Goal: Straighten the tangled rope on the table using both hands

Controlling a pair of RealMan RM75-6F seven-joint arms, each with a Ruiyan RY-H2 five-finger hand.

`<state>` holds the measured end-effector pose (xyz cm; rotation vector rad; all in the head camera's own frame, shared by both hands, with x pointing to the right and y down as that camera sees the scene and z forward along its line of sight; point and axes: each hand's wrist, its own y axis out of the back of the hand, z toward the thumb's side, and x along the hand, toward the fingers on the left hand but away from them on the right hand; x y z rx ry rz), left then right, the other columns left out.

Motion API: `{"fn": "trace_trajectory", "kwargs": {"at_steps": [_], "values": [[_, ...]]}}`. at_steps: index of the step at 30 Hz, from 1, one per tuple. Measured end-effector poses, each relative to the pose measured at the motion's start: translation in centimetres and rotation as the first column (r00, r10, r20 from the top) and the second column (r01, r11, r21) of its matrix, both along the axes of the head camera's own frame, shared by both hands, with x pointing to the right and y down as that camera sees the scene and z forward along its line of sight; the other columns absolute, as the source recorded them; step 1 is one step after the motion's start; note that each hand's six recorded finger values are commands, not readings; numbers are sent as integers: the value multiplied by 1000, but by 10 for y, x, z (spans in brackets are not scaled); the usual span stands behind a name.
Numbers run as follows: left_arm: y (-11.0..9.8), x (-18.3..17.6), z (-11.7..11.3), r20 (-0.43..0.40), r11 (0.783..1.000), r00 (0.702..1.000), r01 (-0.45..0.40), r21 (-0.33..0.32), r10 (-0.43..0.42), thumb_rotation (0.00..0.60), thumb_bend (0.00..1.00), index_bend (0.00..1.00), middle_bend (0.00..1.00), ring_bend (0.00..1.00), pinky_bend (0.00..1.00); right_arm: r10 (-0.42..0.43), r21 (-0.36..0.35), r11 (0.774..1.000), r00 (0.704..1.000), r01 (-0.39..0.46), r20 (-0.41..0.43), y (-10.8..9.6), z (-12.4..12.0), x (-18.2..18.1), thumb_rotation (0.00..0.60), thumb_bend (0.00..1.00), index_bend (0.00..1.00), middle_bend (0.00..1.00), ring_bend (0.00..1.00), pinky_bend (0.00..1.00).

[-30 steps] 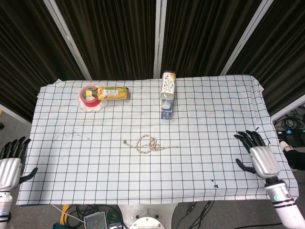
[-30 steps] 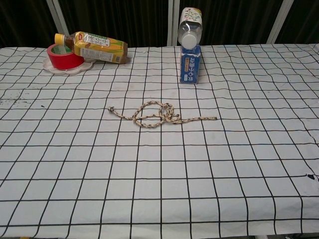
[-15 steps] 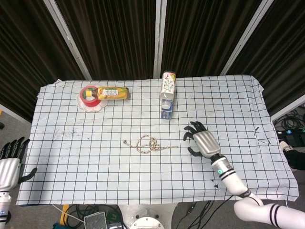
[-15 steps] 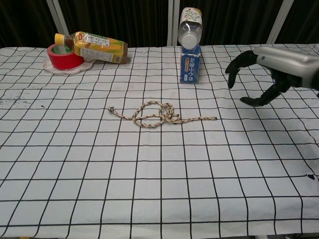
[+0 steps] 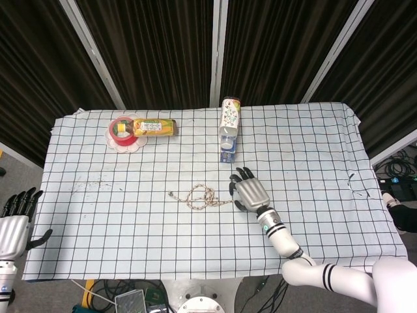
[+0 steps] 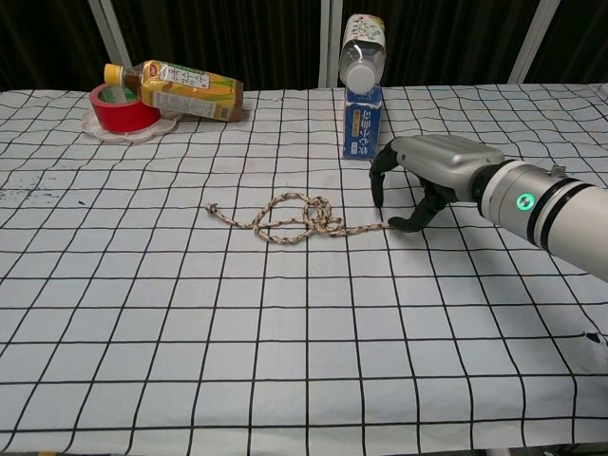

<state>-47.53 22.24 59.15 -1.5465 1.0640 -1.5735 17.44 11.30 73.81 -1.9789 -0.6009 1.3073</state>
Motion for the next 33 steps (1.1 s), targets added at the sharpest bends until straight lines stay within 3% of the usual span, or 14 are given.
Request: {"fn": "trace_trajectory", "kwargs": {"at_steps": [33], "values": [[5,-8,4,-22,1000,1000,20,-6,-20,600,185,79,0,0,0,-45,-10,999,998,44,-52,7,12,-13,600,374,546,193,0,0]]}}
